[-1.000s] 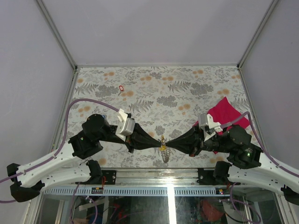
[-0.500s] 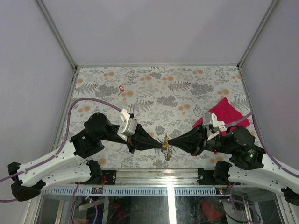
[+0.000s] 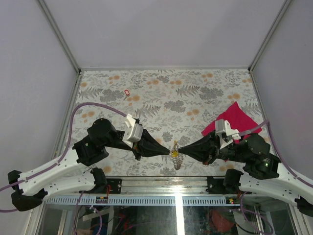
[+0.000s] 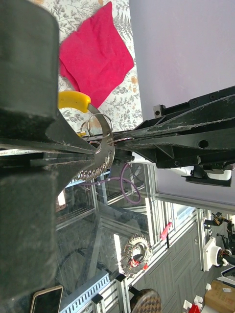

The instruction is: Put the keys on the keyring

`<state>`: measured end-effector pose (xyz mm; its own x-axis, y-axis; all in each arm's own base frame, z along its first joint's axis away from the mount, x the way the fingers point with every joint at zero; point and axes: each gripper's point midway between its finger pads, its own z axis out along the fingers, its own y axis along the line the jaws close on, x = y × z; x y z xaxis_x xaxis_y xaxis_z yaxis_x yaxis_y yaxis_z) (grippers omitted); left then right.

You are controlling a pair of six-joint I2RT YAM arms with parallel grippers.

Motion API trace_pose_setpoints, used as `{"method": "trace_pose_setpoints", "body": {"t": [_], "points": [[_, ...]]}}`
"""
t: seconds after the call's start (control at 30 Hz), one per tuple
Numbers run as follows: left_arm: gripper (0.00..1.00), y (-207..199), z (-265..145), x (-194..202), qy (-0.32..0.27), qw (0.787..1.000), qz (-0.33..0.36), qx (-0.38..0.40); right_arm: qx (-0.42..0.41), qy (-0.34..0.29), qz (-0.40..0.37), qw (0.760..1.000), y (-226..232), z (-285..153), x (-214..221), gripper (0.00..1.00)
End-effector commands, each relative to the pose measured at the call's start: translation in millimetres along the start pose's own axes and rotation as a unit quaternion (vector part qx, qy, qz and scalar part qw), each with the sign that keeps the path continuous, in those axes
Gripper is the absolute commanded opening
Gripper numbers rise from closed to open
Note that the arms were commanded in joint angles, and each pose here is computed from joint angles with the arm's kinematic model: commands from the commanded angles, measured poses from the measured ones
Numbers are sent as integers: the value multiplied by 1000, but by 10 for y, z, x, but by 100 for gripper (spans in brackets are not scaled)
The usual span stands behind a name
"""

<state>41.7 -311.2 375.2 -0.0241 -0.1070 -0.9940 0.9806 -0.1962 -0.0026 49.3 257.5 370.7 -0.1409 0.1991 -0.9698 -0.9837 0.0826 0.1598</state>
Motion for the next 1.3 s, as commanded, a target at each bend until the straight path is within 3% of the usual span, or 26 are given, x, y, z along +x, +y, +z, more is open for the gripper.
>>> {"method": "trace_pose_setpoints", "body": {"t": [0.0, 0.23, 1.27], "points": [[0, -28, -24, -266, -29, 999, 35, -4, -20, -19, -22, 999, 108, -35, -217, 0], [0, -18, 0, -243, -25, 999, 29, -2, -38, -1, -18, 999, 138, 44, -145, 0], [0, -20, 27, -163, -14, 1000, 15, 5, -39, -38, -27, 998, 132, 94, -282, 0]]}}
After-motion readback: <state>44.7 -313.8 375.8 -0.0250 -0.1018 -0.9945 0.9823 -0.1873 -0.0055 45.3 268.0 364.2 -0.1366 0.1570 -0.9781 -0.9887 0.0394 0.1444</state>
